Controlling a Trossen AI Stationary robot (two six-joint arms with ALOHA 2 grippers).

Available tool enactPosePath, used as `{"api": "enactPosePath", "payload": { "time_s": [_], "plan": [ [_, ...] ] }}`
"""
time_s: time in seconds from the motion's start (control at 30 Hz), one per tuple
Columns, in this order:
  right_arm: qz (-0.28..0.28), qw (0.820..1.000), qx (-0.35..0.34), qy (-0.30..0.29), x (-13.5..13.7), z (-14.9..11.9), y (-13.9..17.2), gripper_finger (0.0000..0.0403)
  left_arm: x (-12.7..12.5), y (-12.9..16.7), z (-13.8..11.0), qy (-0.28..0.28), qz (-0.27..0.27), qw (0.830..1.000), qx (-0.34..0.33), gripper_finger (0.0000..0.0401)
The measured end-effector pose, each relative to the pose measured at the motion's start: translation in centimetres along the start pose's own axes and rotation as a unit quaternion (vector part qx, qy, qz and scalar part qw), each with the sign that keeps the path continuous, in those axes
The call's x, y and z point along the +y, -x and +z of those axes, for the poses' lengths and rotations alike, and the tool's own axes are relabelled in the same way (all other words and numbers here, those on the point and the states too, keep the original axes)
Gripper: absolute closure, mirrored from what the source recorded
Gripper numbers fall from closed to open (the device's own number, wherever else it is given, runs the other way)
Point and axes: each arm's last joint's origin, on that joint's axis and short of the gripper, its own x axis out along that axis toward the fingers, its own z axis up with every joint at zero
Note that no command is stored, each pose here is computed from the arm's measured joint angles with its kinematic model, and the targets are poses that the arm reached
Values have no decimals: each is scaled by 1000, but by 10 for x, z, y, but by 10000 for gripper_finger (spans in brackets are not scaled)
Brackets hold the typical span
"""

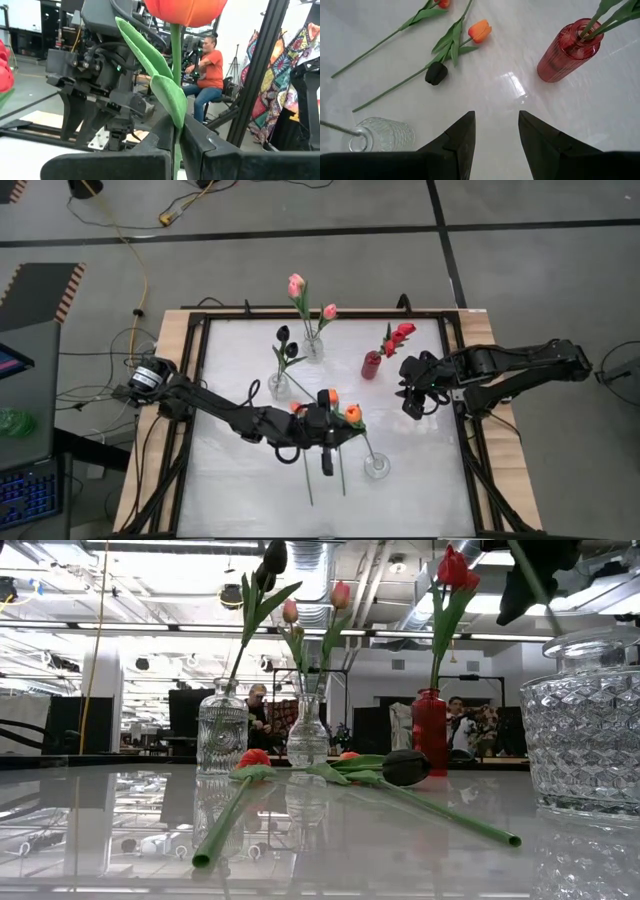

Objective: Sort flowers into vase by color
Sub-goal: Put the orange tulip into the bottom transparent vase

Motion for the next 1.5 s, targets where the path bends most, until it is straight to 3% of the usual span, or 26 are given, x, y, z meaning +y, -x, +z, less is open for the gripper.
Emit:
{"api": "enactPosePath", "payload": {
  "time_s": [0.93,1.3,1.5],
  "plan": [
    [0,1000,0,0,0,0,0,225,6,-1,-8,4,21,999,42,399],
    [0,1000,0,0,0,0,0,225,5,-1,-10,9,16,999,50,325],
    [0,1000,0,0,0,0,0,225,4,-1,-10,16,-6,998,55,310]
  ]
}}
